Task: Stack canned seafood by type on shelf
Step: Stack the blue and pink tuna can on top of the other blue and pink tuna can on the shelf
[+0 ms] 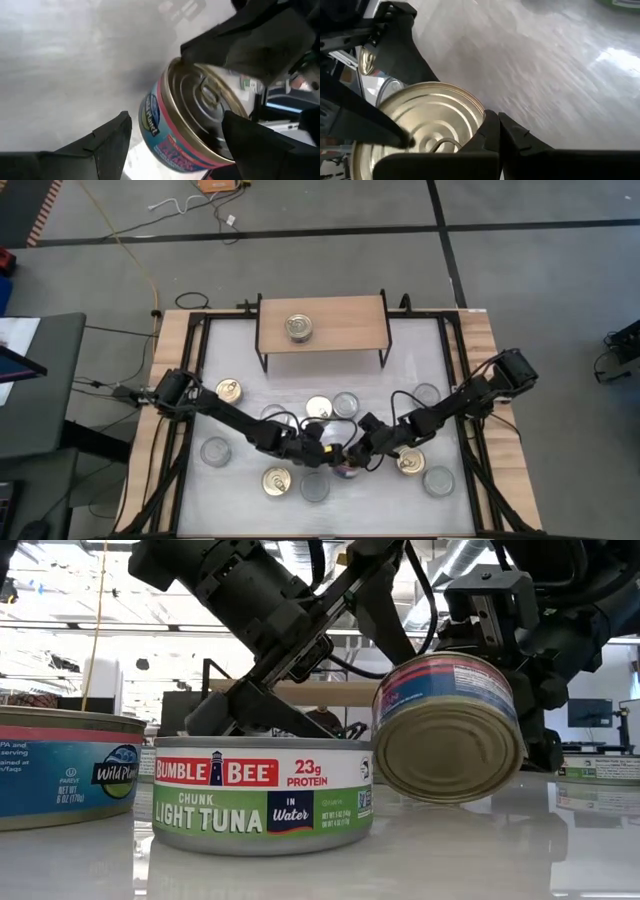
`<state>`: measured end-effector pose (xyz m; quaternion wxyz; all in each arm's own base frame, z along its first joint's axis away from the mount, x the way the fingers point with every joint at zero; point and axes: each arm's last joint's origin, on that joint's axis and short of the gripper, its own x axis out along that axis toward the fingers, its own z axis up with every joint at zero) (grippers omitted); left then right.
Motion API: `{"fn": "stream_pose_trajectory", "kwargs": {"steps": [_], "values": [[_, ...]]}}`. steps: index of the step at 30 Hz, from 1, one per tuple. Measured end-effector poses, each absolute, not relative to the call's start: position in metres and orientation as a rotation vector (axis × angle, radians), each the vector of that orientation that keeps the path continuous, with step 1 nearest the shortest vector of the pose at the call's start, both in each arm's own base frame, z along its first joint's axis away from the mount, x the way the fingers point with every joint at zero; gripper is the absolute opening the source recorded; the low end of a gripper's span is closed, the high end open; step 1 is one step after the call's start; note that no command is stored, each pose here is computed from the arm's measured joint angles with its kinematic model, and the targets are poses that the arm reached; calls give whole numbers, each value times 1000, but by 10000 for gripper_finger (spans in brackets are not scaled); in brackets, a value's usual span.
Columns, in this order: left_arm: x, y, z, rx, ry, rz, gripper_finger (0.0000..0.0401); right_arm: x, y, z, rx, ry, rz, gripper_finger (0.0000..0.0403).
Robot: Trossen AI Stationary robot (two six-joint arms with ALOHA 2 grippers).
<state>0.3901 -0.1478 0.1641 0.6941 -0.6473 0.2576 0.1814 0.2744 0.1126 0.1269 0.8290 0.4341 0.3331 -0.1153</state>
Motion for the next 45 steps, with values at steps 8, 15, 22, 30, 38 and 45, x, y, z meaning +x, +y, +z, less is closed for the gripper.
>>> {"fn": "stream_pose_trajectory", "kwargs": {"steps": [8, 15, 22, 30, 38, 45], "values": [[382, -167, 164, -1506, 610, 384, 295, 274, 116, 128, 925, 705, -233, 18], [383, -172, 168, -1539, 537, 379, 295, 273, 116, 128, 918, 701, -244, 18], [383, -172, 168, -1562, 529, 386, 295, 276, 117, 130, 907, 692, -245, 18], [395, -180, 152, -1637, 464, 287, 295, 281, 120, 137, 861, 701, -241, 18], [400, -185, 137, -1692, 441, 262, 295, 277, 118, 133, 826, 753, -280, 18], [403, -170, 128, -1621, 426, 368, 295, 271, 114, 144, 798, 754, -289, 18]]}}
